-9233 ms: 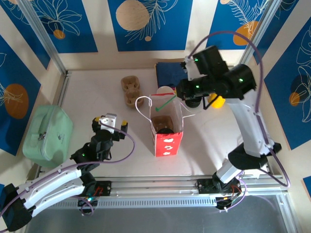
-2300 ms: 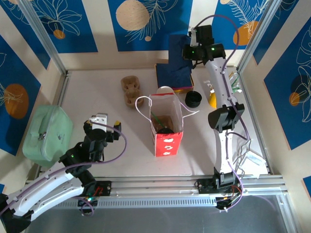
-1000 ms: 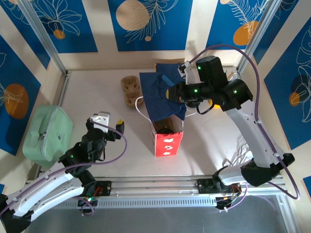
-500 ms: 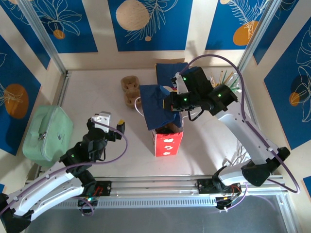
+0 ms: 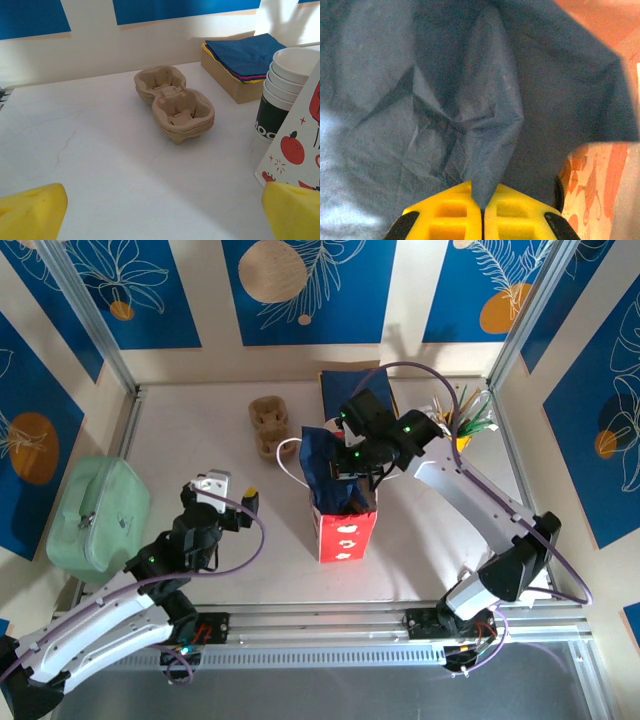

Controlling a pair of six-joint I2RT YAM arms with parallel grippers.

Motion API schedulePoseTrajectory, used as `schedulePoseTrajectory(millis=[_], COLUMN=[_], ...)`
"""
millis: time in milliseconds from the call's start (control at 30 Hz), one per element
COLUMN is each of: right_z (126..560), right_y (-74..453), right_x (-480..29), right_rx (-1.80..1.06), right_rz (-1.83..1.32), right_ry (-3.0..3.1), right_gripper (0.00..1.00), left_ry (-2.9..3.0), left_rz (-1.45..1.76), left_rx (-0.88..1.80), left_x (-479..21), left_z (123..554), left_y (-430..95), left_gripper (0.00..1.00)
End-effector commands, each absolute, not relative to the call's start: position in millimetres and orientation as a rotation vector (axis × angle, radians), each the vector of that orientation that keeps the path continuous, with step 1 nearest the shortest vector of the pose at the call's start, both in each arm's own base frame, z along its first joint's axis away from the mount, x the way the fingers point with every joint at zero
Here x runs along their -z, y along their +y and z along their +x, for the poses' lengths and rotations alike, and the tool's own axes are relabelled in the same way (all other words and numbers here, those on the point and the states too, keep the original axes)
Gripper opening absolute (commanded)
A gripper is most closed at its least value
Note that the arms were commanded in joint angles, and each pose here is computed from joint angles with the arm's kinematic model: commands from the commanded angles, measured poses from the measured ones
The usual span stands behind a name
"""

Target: Pack the takeout coffee

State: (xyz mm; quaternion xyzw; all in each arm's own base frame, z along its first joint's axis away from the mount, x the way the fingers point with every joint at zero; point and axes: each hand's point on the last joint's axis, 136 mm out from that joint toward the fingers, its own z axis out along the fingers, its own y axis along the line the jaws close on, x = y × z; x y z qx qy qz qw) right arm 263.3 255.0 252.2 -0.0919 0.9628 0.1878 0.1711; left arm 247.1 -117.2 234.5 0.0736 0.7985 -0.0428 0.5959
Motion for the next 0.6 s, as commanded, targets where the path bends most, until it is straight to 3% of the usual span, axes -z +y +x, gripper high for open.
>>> schedulePoseTrajectory(millis=[0, 567], right_z=[261, 258], right_y=[248, 248], right_x=[-252, -214], right_rx=[-0.429, -0.247], right_rz=[-0.277, -0.307], right_ry=[2.747, 2.841], right_gripper=[0.02, 0.03], left_ry=[1.844, 1.864], left_rz=[0.136, 0.136], left_rx=[0.131, 0.131], left_x=[-238, -229], left_z=[249, 250], left_y=[-117, -119], left_gripper=[0.99, 0.99])
